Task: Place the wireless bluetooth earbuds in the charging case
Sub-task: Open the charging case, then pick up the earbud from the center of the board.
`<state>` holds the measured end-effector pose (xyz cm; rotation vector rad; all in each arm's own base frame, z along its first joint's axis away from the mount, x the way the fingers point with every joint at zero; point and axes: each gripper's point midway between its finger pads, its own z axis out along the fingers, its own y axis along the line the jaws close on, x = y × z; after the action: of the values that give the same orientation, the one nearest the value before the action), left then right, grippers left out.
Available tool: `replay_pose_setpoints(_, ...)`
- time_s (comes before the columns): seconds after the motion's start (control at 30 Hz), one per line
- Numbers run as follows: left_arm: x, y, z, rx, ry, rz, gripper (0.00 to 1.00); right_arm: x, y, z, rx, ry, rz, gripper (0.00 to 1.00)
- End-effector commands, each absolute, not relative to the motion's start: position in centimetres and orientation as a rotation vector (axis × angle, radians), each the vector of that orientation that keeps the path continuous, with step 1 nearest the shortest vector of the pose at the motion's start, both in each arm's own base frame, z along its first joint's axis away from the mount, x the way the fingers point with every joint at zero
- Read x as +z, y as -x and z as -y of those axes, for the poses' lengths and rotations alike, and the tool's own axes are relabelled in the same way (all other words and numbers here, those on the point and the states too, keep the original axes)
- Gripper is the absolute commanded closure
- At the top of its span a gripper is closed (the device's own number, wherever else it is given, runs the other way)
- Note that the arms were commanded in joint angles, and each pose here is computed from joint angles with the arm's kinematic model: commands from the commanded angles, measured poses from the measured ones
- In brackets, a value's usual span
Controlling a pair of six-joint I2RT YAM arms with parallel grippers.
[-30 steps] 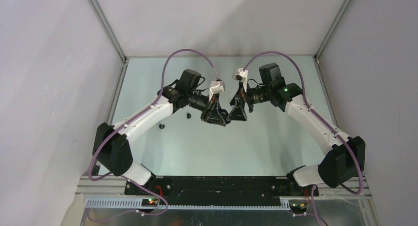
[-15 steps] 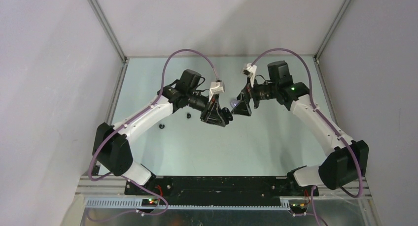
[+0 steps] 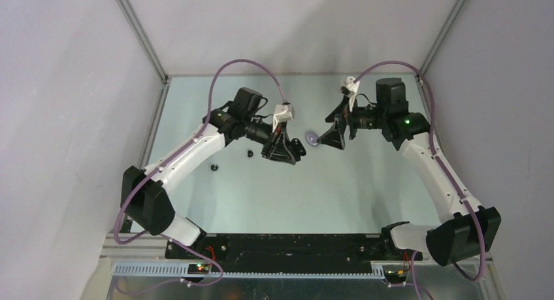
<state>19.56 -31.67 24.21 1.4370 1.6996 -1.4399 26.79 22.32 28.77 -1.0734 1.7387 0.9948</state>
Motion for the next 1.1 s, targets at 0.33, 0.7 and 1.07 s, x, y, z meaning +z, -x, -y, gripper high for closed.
replay_pose_setpoints(0.33, 30.2, -25.8, 20.8, -1.002, -1.193, -1.631, 0.93, 26.3, -34.0, -26.4, 0.992, 1.006, -1.843, 0.01)
replay_pose_setpoints(0.7, 27.3, -25.8, 13.7, -0.837, -1.005, -1.679, 0.93, 16.0, -38.0, -36.8, 1.207, 0.928, -2.242, 0.07)
replay_pose_setpoints(1.07, 27.0, -25.4, 13.4, -0.850, -0.988, -1.658, 0.92, 9.0, -37.6, -42.0, 1.369, 0.741, -2.443, 0.30)
